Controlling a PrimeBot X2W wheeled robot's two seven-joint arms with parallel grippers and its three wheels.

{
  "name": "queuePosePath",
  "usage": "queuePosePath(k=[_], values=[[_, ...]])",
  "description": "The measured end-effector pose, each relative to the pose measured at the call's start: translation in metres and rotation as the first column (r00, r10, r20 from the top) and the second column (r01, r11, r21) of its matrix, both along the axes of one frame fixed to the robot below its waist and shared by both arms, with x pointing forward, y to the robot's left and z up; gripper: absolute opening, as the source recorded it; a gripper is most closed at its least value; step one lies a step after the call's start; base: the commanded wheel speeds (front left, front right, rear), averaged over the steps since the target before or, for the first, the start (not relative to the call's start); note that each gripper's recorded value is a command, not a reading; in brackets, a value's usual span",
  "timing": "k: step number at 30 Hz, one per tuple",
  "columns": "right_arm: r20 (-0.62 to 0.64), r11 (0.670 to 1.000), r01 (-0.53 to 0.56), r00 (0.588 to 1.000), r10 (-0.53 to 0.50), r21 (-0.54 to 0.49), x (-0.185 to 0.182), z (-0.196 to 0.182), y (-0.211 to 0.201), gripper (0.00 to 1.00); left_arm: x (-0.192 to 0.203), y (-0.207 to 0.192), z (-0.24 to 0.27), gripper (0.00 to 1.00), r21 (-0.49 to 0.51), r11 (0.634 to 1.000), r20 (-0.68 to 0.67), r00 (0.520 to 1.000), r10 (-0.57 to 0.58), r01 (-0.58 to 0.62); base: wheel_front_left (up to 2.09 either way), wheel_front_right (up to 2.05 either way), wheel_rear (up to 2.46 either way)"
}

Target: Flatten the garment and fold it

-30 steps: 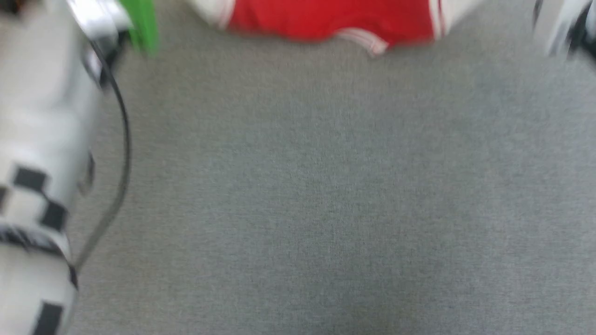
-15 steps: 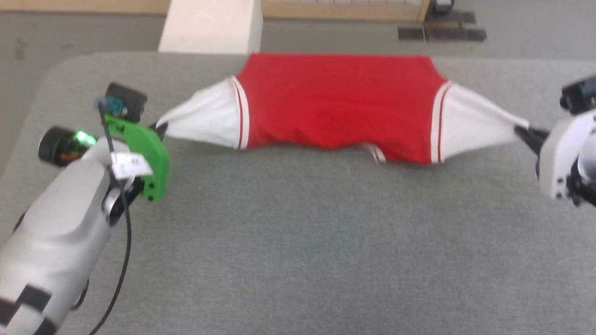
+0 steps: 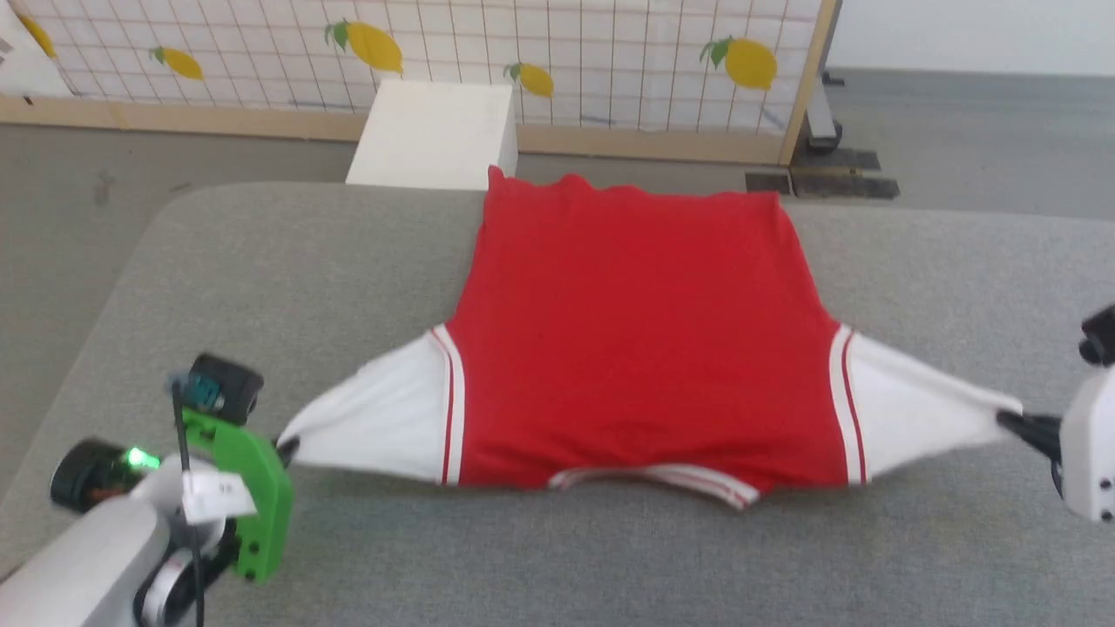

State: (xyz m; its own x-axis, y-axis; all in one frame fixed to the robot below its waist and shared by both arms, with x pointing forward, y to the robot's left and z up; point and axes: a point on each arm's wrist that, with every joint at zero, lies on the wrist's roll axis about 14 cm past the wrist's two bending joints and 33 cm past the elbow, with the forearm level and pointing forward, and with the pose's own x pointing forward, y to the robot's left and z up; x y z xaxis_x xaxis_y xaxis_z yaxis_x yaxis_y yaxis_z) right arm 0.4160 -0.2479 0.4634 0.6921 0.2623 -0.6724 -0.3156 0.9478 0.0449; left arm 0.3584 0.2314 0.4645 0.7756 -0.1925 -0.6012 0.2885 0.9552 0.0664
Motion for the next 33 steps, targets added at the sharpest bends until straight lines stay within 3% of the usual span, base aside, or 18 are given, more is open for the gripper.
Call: queuePosePath(k=[11,21,28,29,30,33], values=[[-0.141,0.999,-0.036,0.989,0.038,0.019,-0.060,-0.010,-0.009,0.00,-0.073,-0.003,-0.012,0.00,-0.067,0.995,-0.107,0.992,0.070,-0.077,0.00,0.00,0.00],[-0.365,0.999,-0.045,0.930,0.041,-0.005,-0.125,-0.056,-0.018,0.00,-0.124,-0.014,-0.052,0.00,-0.072,0.993,-0.278,0.958,0.070,-0.093,0.00,0.00,0.00],[-0.312,0.999,-0.047,0.949,0.045,-0.001,-0.109,-0.046,-0.013,0.00,-0.114,-0.022,-0.048,0.00,-0.106,0.989,-0.242,0.967,0.075,-0.103,0.00,0.00,0.00],[-0.298,0.999,-0.048,0.953,0.046,-0.001,-0.104,-0.044,-0.012,0.71,-0.109,-0.026,-0.045,0.00,-0.118,0.988,-0.228,0.971,0.073,-0.102,0.00,0.00,0.00],[-0.287,0.999,-0.048,0.957,0.046,0.000,-0.100,-0.041,-0.011,1.00,-0.104,-0.031,-0.041,0.00,-0.131,0.987,-0.209,0.975,0.068,-0.097,0.00,0.00,0.00],[-0.243,0.998,-0.052,0.968,0.055,0.020,-0.084,-0.033,-0.002,1.00,-0.087,-0.045,-0.028,0.00,-0.179,0.980,-0.154,0.986,0.059,-0.086,0.00,0.00,0.00]])
